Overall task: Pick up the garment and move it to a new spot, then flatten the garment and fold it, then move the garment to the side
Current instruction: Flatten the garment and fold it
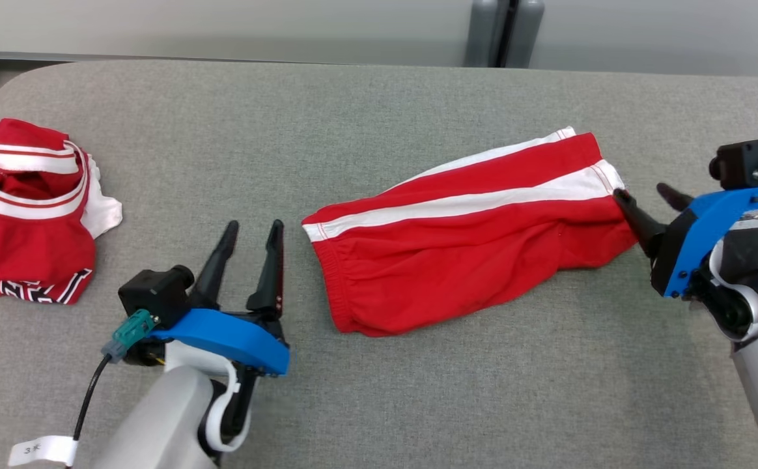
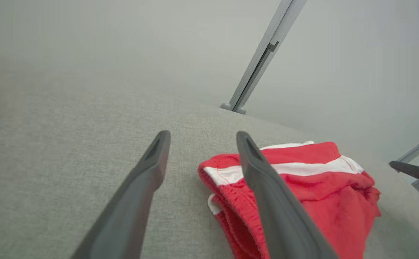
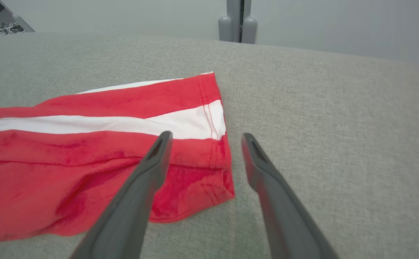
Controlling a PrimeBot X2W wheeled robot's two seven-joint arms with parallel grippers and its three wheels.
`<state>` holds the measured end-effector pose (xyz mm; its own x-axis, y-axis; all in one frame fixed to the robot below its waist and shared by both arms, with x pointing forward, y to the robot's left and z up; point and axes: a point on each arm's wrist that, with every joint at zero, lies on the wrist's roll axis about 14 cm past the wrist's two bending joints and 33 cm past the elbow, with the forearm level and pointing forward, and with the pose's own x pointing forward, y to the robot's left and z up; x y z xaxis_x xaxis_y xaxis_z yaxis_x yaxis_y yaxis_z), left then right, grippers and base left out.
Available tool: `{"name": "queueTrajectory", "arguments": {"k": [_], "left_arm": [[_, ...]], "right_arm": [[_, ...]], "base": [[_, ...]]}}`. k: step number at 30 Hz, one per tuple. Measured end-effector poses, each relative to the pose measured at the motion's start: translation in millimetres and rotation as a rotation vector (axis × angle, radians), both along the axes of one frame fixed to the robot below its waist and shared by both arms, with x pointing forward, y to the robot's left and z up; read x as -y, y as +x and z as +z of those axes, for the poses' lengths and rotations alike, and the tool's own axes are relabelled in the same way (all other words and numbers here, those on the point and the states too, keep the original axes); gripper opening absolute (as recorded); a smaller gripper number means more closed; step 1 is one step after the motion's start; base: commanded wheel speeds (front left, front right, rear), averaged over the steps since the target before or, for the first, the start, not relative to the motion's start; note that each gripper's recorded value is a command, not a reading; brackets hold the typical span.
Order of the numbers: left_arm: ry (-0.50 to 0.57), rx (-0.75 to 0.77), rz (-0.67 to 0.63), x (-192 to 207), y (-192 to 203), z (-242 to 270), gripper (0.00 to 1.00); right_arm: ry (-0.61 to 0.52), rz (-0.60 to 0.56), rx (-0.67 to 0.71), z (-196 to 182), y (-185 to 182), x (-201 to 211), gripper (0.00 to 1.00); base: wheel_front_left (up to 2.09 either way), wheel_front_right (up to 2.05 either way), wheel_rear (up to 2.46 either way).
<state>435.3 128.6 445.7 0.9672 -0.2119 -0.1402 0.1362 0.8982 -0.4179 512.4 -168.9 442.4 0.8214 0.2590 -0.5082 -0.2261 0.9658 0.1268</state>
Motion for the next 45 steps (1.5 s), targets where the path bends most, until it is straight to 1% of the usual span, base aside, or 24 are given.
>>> {"name": "queueTrajectory", "arguments": {"k": [2, 3, 5, 8, 16, 19, 22, 28, 29, 30, 31, 34, 36, 41, 45], "left_arm": [[0.115, 0.018, -0.024, -8.7, 0.8, -1.4, 1.0], [0.153, 0.03, -0.027, -12.9, 3.1, -0.1, 1.0], [0.198, 0.063, -0.019, -19.8, 10.8, 7.1, 1.0], [0.234, 0.098, 0.002, -29.1, 22.0, 14.3, 1.0], [0.275, 0.084, 0.043, -50.4, 27.3, 3.5, 1.0], [0.277, 0.076, 0.045, -52.3, 25.6, -0.6, 1.0], [0.28, 0.07, 0.053, -56.1, 23.8, -2.9, 1.0], [0.274, 0.07, 0.057, -56.4, 21.8, -2.7, 1.0], [0.274, 0.071, 0.055, -56.2, 21.7, -2.6, 1.0], [0.273, 0.07, 0.054, -56.1, 21.5, -2.9, 1.0], [0.272, 0.068, 0.051, -55.3, 20.8, -3.7, 1.0], [0.271, 0.06, 0.043, -53.3, 17.5, -6.8, 1.0], [0.269, 0.051, 0.042, -52.9, 16.2, -9.8, 1.0], [0.27, 0.049, 0.041, -52.4, 16.9, -11.2, 1.0], [0.269, 0.055, 0.037, -51.0, 14.7, -8.3, 1.0]], "right_arm": [[0.005, 0.001, -0.057, -7.9, -1.3, -4.0, 1.0], [0.01, -0.001, -0.072, -9.6, -0.1, -5.1, 1.0], [0.01, -0.009, -0.098, -12.6, 4.9, -5.3, 1.0], [0.017, -0.022, -0.126, -18.6, 14.8, -7.0, 1.0], [-0.009, -0.071, -0.216, -47.0, 40.4, -6.9, 1.0], [-0.015, -0.063, -0.271, -65.0, 39.0, -18.4, 1.0], [-0.035, -0.064, -0.278, -70.6, 43.6, -21.8, 1.0], [-0.065, -0.058, -0.303, -78.9, 40.0, -28.1, 1.0], [-0.071, -0.061, -0.301, -78.8, 40.1, -27.3, 0.92], [-0.083, -0.056, -0.304, -80.0, 38.8, -27.3, 0.67], [-0.087, -0.052, -0.308, -81.0, 37.3, -29.1, 0.52], [-0.091, -0.039, -0.312, -81.6, 34.7, -33.8, 0.0], [-0.085, -0.033, -0.303, -81.7, 34.2, -38.1, 0.0], [-0.056, -0.06, -0.256, -76.8, 37.9, -33.1, 0.0], [-0.032, -0.105, -0.191, -63.5, 41.4, -19.7, 0.0]], "base": [[0.0, 0.0, 0.0], [0.0, 0.0, 0.0], [0.0, 0.0, 0.0], [0.0, 0.0, 0.0], [0.0, 0.0, 0.0], [0.0, 0.0, 0.0], [0.0, 0.0, 0.0], [0.0, 0.0, 0.0], [0.0, 0.0, 0.0], [0.0, 0.0, 0.0], [0.0, 0.0, 0.0], [0.0, 0.0, 0.0], [0.0, 0.0, 0.0], [0.0, 0.0, 0.0], [0.0, 0.0, 0.0]]}}
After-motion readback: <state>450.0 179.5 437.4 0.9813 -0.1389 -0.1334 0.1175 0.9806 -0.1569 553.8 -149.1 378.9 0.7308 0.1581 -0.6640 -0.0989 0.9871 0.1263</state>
